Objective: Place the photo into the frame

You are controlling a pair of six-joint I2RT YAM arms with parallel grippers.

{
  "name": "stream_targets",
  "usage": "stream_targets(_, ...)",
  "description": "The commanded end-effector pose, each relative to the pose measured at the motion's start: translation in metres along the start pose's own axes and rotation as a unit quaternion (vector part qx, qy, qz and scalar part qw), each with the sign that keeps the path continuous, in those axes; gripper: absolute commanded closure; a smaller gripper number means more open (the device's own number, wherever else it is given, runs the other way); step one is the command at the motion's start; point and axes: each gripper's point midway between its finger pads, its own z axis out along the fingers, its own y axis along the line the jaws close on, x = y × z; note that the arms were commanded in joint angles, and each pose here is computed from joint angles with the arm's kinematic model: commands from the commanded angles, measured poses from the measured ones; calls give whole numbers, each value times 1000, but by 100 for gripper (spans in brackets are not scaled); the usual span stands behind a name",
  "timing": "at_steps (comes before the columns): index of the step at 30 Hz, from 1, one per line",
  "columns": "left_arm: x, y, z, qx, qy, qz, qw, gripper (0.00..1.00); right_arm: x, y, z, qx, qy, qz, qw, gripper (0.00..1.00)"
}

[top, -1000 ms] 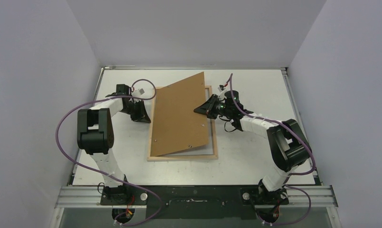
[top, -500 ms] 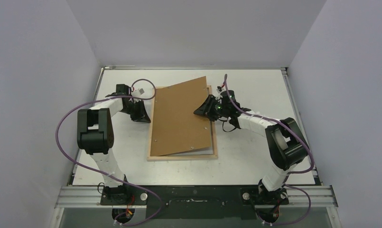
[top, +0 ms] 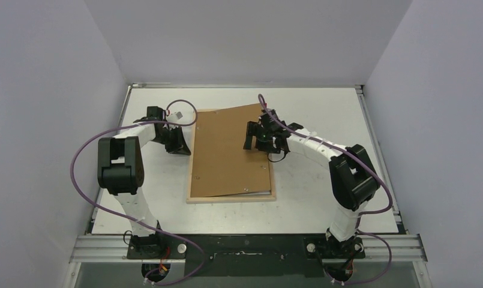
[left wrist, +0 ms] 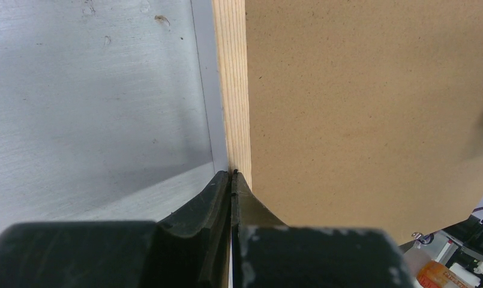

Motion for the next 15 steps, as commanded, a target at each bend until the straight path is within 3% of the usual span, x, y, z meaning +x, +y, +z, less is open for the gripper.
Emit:
stream_targets(1, -3, 0, 4, 9, -5, 2, 1000, 100, -14, -15, -10, 82, -26, -48, 995, 10)
stream_targets(9, -4, 2, 3, 11, -5, -4, 1000, 100, -21, -23, -20, 152, -34, -105, 982, 10)
stream_targets(15, -4, 2, 2, 11, -5, -4, 1000, 100, -31, -14, -26, 142, -56, -104, 983, 10)
